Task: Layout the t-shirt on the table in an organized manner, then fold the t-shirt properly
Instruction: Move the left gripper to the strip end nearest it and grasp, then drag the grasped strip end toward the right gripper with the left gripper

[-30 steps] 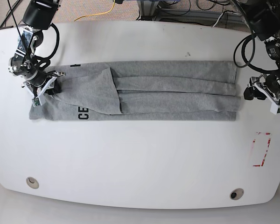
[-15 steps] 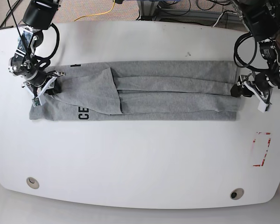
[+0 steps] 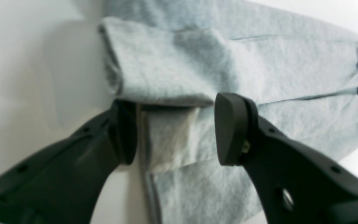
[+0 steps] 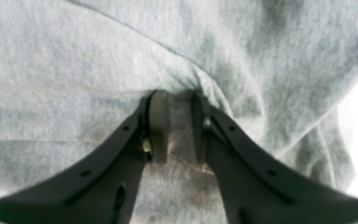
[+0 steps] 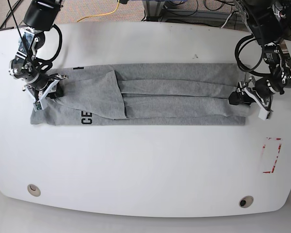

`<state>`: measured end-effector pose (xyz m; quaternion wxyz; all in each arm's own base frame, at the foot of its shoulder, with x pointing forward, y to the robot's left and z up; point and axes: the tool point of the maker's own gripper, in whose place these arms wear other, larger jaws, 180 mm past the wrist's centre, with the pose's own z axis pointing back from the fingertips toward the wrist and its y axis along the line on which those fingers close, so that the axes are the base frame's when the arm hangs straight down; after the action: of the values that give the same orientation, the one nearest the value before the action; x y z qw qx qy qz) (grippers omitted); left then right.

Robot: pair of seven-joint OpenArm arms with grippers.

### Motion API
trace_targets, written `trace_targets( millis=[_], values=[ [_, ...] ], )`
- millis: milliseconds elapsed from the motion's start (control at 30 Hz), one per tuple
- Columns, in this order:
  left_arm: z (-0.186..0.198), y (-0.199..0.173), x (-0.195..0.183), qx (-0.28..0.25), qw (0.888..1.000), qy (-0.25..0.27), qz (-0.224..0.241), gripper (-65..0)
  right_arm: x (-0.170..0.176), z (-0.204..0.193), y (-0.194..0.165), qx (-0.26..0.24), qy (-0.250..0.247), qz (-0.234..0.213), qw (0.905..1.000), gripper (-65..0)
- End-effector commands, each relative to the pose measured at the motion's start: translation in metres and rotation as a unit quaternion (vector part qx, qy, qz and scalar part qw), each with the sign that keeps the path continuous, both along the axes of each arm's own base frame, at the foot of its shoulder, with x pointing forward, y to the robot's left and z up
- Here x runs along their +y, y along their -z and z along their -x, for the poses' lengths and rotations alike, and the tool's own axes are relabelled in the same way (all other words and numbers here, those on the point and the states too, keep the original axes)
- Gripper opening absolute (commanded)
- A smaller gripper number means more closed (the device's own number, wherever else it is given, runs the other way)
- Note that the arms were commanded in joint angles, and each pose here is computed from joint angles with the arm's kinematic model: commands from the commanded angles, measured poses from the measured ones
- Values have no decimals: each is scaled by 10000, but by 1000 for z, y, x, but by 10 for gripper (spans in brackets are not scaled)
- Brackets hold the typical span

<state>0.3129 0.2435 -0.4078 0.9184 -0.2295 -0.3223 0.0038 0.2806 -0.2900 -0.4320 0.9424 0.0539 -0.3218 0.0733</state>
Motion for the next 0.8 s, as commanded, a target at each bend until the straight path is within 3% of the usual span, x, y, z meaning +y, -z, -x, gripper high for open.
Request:
trace_targets(
  millis=[0, 333, 600, 767],
  values=[
    [-10, -7, -6, -83, 9998, 174, -73, -294, -10, 15, 11, 451, -1, 272, 9986, -518],
    [-14, -5, -26, -157, 9995, 221, 129, -322, -2, 16, 15, 459, -1, 187, 9988, -518],
    [-22, -12, -24, -478, 9987, 60, 190, -593, -2, 16, 15, 457, 6, 180, 9988, -518],
    [-25, -16, -23, -610, 9979, 6, 198, -606, -2, 16, 15, 457, 6, 180, 9988, -518]
  ],
)
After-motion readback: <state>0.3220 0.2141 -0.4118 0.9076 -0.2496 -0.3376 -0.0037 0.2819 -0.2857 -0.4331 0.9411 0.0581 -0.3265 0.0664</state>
